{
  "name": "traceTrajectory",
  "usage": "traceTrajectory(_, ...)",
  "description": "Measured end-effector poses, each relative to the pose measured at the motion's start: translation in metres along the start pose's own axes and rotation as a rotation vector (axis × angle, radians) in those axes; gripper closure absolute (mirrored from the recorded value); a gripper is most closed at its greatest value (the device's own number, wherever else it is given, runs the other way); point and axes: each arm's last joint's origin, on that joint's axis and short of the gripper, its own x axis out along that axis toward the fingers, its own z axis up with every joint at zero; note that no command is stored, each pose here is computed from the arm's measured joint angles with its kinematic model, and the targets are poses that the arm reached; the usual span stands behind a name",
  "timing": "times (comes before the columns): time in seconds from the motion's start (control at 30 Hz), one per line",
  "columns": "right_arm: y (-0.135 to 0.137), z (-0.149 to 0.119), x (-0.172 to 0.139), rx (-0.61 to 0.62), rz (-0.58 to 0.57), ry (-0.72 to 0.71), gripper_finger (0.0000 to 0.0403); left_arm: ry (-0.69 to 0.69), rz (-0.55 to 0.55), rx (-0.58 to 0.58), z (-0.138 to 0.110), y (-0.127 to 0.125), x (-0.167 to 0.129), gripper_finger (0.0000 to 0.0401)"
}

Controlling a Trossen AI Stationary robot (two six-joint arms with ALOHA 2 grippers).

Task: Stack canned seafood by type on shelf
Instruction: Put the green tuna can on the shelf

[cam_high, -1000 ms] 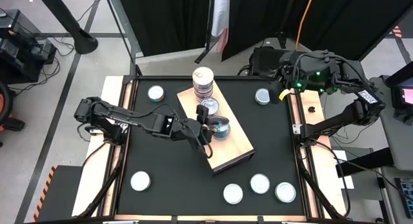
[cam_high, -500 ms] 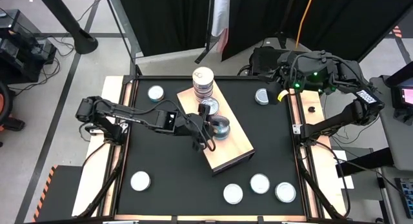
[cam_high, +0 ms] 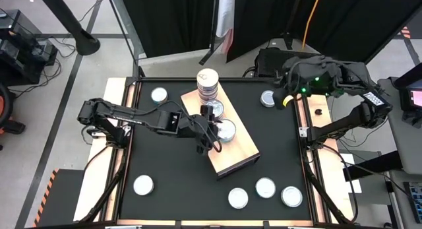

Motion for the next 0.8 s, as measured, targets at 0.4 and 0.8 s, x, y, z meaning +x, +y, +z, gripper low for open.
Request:
traceTrajectory(0.4,-0.070,-0.089,0.100,0.207,-0.382,0.381,0.0403,-0.204,0.152,-0.447,0.072,0.070,-0.100,0.0119)
traceTrajectory(0.8,-0.152,-0.187,0.179,0.626,-0.524,0.482,0.0403,-0.132,0.068,-0.707,0.066,0.060,-0.128,0.0130)
